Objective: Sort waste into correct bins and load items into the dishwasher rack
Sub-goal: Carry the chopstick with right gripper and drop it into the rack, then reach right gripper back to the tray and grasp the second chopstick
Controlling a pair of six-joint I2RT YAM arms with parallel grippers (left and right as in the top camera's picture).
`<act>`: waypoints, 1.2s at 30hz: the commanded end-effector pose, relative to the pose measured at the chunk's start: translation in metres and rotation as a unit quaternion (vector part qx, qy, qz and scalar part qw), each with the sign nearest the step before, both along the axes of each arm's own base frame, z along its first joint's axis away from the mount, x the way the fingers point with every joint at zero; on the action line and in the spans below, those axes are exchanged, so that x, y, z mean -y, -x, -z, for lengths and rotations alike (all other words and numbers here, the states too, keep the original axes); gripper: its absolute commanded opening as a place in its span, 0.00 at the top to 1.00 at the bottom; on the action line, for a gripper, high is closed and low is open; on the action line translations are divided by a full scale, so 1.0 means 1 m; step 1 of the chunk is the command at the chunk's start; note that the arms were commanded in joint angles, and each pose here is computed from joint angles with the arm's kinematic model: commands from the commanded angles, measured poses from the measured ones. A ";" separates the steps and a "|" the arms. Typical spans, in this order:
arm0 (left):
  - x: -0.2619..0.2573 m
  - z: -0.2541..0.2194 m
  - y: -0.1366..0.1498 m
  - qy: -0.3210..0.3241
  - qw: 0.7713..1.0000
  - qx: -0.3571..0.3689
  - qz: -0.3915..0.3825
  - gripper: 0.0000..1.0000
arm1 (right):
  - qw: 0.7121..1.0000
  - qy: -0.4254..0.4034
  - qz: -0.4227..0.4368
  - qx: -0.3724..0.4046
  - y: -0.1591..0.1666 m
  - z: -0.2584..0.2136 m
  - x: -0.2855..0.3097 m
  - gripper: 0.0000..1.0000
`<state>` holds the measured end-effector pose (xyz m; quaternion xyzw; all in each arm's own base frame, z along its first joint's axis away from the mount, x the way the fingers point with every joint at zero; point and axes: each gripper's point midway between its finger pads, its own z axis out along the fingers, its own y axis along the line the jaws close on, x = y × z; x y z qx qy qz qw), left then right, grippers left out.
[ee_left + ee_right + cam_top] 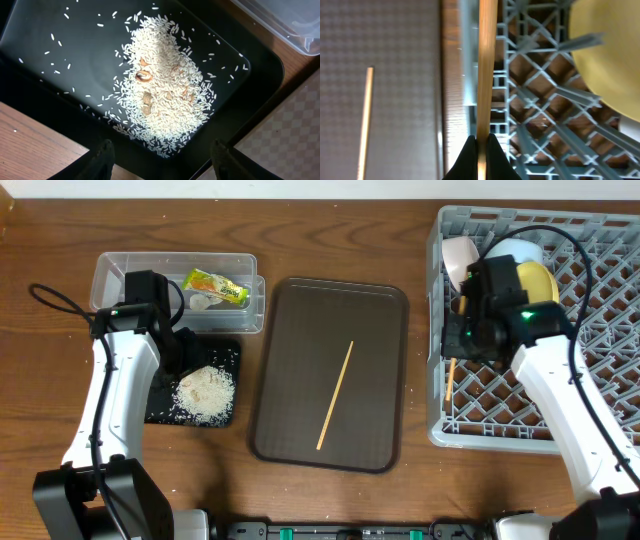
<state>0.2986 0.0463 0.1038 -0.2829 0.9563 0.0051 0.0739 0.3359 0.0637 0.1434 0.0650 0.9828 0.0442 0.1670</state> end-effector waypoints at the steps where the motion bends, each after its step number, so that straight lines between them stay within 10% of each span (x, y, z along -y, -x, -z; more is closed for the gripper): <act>1: -0.002 -0.004 0.000 -0.004 1.000 0.006 -0.006 0.35 | 1.000 0.017 -0.012 -0.024 0.004 0.015 0.015 0.99; 5: -0.002 -0.004 0.000 -0.004 1.000 0.006 -0.006 0.35 | 0.999 0.023 -0.026 -0.028 0.003 0.020 0.017 0.98; 13: -0.002 -0.004 0.000 -0.004 1.000 0.005 -0.006 0.35 | 0.999 0.021 -0.026 -0.010 -0.006 0.018 0.015 0.58; 25: -0.002 -0.004 0.000 -0.004 1.000 0.005 -0.006 0.35 | 0.978 -0.132 -0.129 0.096 -0.039 -0.021 -0.073 0.53; 36: -0.002 -0.004 0.000 -0.004 1.000 0.005 -0.006 0.35 | 0.972 -0.110 -0.197 0.065 -0.008 0.013 -0.172 0.38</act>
